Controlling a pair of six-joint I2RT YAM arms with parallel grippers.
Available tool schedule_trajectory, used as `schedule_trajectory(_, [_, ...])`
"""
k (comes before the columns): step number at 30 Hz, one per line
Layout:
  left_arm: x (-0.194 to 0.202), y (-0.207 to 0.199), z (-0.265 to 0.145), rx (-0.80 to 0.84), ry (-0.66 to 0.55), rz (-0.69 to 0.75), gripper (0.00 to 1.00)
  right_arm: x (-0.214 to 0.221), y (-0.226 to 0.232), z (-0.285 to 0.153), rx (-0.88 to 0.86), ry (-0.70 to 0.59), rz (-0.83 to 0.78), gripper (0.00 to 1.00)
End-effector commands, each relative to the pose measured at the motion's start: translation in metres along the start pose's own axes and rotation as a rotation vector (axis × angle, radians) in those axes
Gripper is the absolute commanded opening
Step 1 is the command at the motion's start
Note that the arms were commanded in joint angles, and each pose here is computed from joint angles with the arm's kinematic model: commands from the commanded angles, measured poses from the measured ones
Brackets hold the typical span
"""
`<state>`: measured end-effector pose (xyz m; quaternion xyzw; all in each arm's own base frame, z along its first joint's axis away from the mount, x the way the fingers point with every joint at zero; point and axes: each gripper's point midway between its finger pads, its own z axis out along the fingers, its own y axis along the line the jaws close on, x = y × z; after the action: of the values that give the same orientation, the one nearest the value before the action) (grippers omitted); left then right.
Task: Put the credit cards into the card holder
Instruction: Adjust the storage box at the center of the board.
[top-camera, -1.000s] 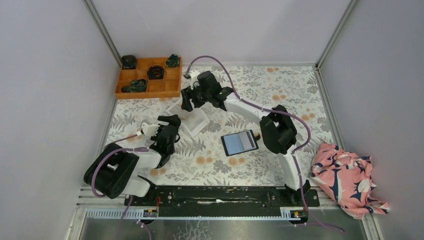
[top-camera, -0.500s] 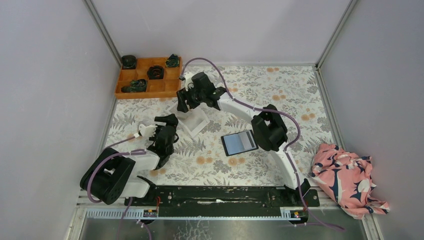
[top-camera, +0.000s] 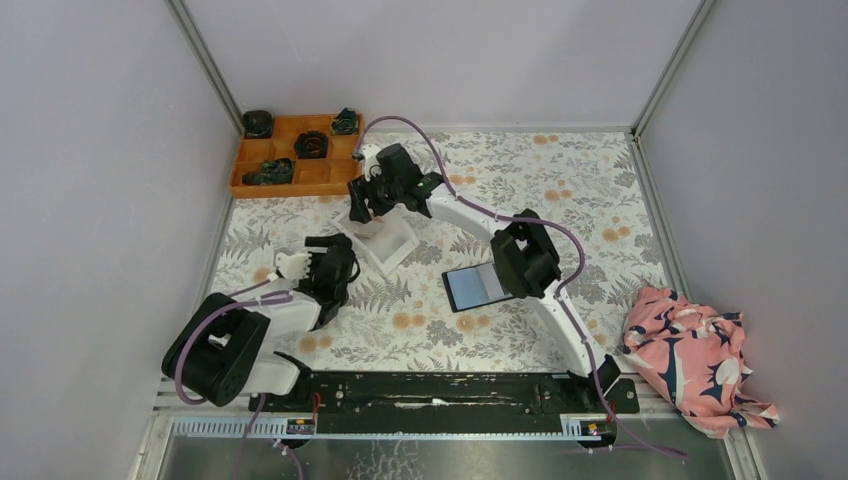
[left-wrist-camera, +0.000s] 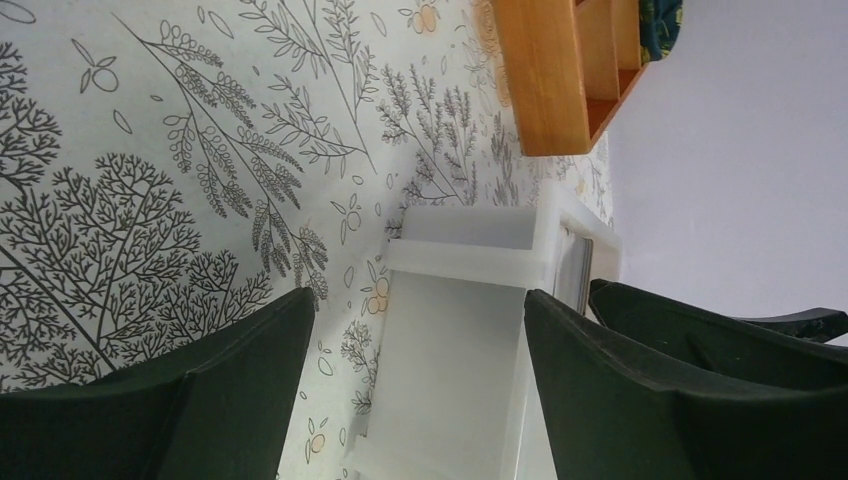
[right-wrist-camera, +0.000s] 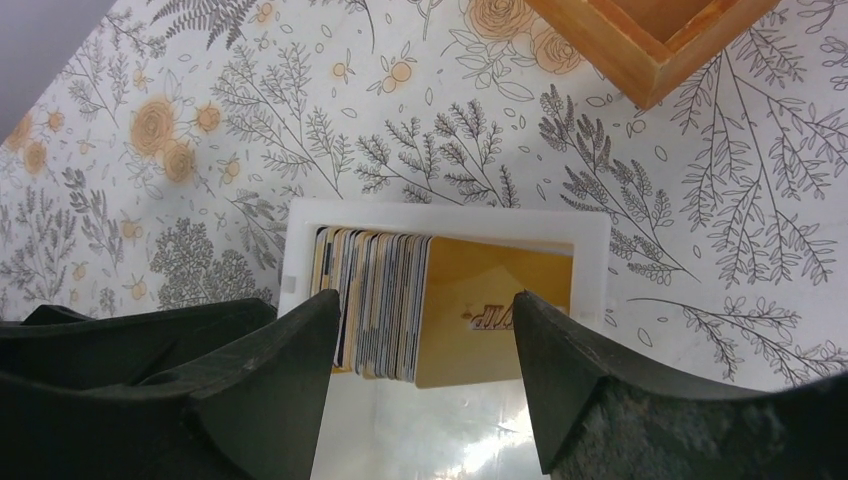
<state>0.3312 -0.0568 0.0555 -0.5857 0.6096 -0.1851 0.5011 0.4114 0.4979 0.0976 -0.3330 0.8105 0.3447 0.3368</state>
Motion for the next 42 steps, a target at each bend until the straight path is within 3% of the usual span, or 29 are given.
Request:
schedule_trajectory(1, [-0.002,0.005,0.008,-0.076,-0.024,-0.032,0.85,-0.013,0.008,0.005,-0.033,-0.013,-0.023,0.71])
schedule_trajectory(25, [0.004,0.007,0.016,-0.162,-0.006,-0.015,0.88,0.005,0.009,0.017,-0.108,0.008,0.057,0.67])
schedule_trajectory(42, [-0.015,0.012,-0.011,-0.107,0.017,-0.096,0.84,0.018,0.001,0.003,-0.049,0.033,0.020,0.66])
